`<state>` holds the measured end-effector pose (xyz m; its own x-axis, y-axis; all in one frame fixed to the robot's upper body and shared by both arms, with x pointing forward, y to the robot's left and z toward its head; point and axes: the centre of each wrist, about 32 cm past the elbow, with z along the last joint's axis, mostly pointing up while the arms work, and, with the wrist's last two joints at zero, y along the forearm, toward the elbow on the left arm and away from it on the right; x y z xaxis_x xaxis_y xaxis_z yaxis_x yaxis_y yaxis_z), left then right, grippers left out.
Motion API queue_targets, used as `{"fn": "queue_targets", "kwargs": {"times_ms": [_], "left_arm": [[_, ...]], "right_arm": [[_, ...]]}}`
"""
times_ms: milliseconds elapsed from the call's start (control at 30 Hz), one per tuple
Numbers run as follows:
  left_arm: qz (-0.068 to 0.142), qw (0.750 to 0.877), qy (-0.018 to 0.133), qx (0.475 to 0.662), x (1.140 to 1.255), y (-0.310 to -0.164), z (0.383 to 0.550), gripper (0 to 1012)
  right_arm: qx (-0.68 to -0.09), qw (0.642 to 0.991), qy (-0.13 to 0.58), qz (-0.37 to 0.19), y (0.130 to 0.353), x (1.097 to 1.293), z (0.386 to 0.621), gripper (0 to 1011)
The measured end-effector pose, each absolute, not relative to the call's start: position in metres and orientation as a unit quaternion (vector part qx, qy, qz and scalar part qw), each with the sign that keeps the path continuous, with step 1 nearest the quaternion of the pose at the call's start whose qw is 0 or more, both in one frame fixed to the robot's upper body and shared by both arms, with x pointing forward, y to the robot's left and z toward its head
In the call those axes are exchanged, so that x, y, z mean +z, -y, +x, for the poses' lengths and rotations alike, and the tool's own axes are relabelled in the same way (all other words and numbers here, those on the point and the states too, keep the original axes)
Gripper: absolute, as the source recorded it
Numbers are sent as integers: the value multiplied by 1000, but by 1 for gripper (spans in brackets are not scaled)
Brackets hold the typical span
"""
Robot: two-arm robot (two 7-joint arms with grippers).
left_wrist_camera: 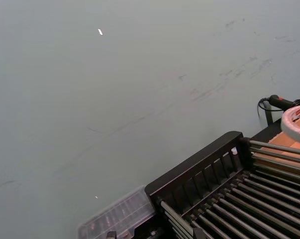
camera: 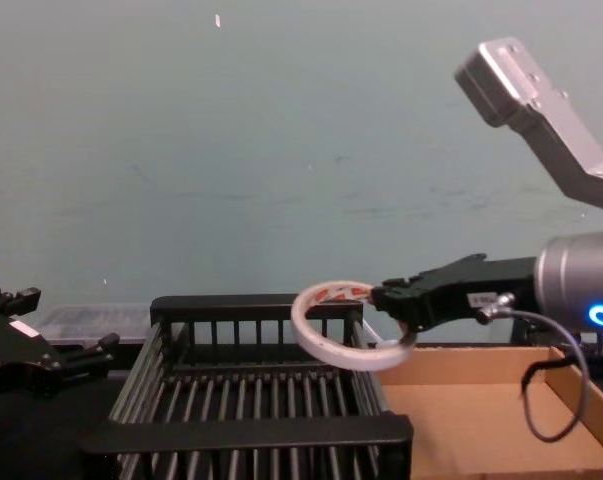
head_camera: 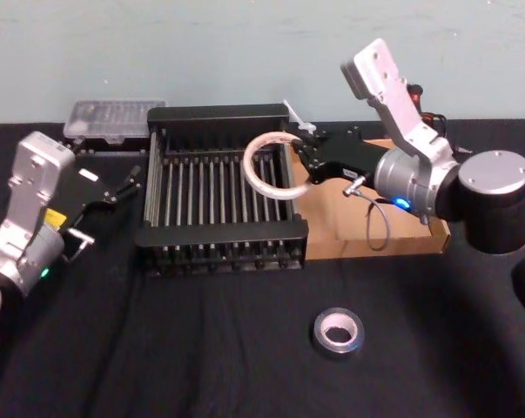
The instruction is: Pick up the white tape and place it into the black box , Pick up the silver tape and place it into the brown box.
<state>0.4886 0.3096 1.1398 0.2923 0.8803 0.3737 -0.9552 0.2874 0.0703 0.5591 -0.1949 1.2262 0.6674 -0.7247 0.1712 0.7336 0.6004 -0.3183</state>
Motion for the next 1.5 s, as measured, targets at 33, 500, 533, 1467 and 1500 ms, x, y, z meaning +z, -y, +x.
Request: {"fn": "queue_targets", "kwargs": {"times_ms": [33, 500, 533, 1467, 1500], "left_arm": [[141, 791, 132, 580, 1140, -310, 489, 1001], [141, 791, 132, 580, 1140, -310, 489, 1001], [141, 791, 132, 580, 1140, -310, 489, 1002], [141, 791, 132, 580, 1140, -310, 489, 1001], [141, 791, 132, 580, 1140, -310, 489, 1001]], "right_arm": [[-406, 895, 12, -183, 193, 1226, 560, 97], [-400, 898, 14, -180, 188, 1227, 563, 97], [-400, 898, 14, -180, 188, 1227, 563, 97], [-401, 898, 14, -181, 189, 1227, 562, 773], [-401, 898, 14, -181, 189, 1227, 562, 817]]}}
